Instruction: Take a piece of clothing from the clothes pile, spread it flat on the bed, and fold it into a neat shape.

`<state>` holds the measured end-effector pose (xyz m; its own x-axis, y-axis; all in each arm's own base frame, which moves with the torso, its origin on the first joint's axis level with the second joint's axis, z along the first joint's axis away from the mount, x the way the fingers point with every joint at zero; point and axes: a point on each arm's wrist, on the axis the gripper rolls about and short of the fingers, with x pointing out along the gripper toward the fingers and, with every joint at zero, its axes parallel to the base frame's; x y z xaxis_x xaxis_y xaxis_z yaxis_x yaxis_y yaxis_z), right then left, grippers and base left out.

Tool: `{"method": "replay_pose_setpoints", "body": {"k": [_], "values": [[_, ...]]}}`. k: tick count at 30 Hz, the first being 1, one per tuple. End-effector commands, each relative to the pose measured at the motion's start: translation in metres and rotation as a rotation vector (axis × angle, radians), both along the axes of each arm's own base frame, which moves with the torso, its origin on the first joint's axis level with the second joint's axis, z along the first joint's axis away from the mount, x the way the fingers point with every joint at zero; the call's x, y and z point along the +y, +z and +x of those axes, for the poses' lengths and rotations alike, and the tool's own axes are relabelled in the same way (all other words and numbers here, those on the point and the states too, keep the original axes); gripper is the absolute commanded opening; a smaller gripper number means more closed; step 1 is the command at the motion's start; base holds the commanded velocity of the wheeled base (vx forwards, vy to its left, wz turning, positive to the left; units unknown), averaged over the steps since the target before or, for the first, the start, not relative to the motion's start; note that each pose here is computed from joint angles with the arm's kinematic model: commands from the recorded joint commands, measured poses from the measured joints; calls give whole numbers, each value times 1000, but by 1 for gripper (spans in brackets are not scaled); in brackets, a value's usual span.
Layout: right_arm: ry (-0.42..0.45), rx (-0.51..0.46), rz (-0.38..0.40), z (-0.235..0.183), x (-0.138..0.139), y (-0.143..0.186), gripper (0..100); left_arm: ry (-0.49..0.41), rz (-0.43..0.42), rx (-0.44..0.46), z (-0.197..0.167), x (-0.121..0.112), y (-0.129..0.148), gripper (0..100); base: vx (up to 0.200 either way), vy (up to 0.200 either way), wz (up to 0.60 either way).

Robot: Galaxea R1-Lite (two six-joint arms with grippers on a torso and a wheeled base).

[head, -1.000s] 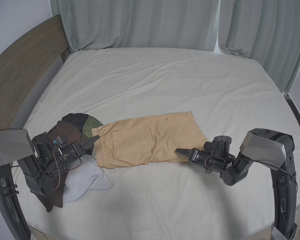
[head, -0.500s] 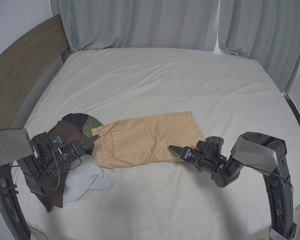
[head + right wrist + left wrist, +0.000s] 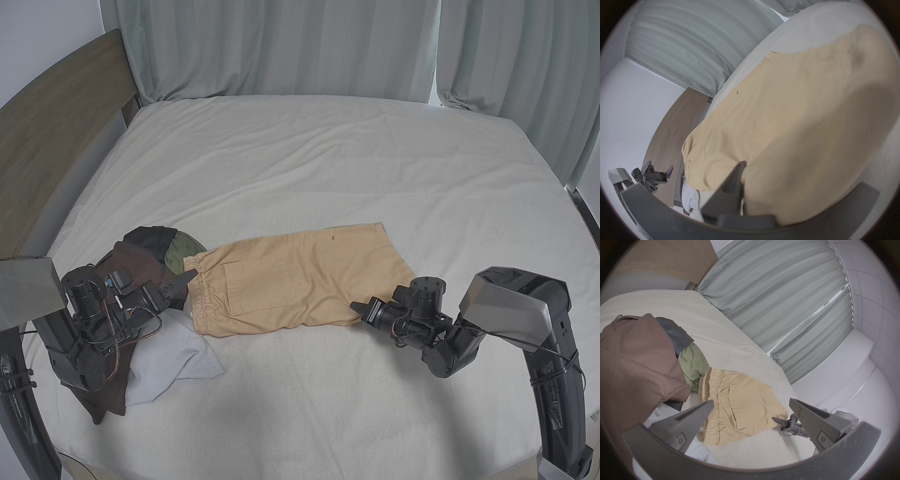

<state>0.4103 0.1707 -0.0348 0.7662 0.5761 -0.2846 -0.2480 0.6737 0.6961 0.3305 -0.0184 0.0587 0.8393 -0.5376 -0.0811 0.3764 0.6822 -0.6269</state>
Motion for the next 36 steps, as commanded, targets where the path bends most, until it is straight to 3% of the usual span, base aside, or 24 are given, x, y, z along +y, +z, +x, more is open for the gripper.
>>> {"method": "replay_pose_setpoints", "body": {"k": [1,27,36], "values": [[-7,-3,-2,-2,-2,2,0,-1,0,3,0,0,-1,100,0,0,0],[-27,21,-17,-22,-19,9,0,-20,-3,4,-1,-1,0,100,0,0,0],[-36,23,-22,-37,-29,29,0,-24,-3,5,-2,-3,-1,100,0,0,0]]}}
